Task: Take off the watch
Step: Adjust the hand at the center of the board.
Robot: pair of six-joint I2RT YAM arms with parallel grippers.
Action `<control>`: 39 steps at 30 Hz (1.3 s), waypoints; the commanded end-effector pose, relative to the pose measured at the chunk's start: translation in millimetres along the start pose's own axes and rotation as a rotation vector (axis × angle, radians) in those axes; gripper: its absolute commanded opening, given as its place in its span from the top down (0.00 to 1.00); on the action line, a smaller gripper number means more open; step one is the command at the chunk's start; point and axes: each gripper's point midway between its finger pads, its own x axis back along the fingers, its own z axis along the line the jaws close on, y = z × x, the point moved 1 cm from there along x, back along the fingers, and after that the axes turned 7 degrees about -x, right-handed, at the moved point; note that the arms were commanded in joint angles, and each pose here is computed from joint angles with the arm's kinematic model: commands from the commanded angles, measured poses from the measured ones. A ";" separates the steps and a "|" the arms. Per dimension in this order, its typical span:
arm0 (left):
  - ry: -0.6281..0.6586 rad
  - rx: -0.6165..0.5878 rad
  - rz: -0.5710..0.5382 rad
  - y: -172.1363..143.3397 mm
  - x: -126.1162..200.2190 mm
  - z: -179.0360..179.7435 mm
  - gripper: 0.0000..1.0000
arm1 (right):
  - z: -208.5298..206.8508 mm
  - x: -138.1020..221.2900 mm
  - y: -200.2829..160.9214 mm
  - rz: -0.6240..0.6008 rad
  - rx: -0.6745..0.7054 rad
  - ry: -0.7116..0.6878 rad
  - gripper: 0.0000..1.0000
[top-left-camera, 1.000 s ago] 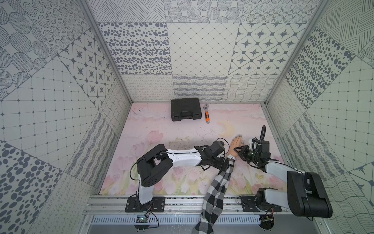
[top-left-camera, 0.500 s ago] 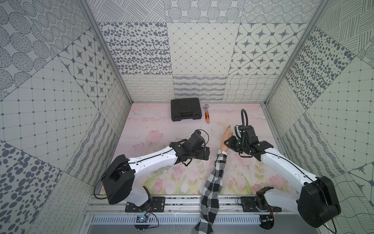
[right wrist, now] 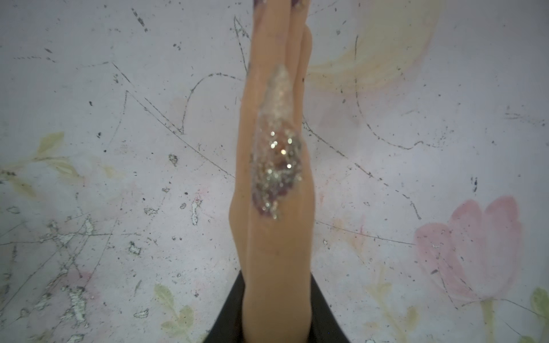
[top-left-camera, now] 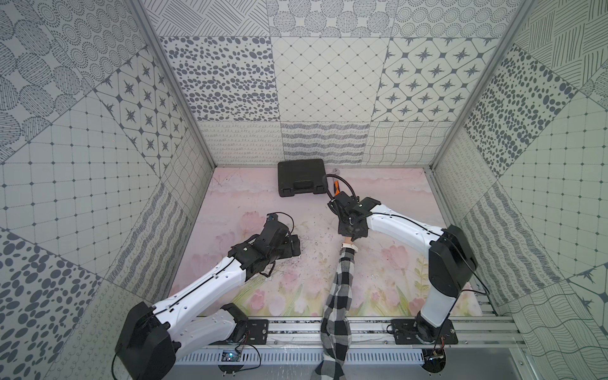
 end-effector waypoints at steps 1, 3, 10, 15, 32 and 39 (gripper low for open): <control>0.058 0.063 0.002 -12.5 6.6 25.3 0.02 | -9.5 3.4 -8.6 0.017 0.137 -0.164 0.73; 0.058 0.083 -0.009 -14.5 9.4 28.9 0.02 | 3.3 0.4 -10.2 0.024 0.171 -0.179 0.72; 0.053 0.122 -0.017 -22.3 12.8 35.1 0.02 | 63.9 -5.6 -22.3 0.057 0.249 -0.127 0.60; 0.046 0.149 -0.010 -28.8 15.4 37.4 0.01 | 108.4 -4.4 -37.6 0.083 0.292 -0.052 0.41; 0.001 0.115 0.025 -29.9 17.6 27.7 0.01 | 126.5 61.1 -12.8 0.003 0.153 0.326 0.26; -0.033 0.059 0.064 -4.4 -18.1 -0.9 0.01 | 64.6 41.4 -1.7 0.054 -0.006 0.463 0.21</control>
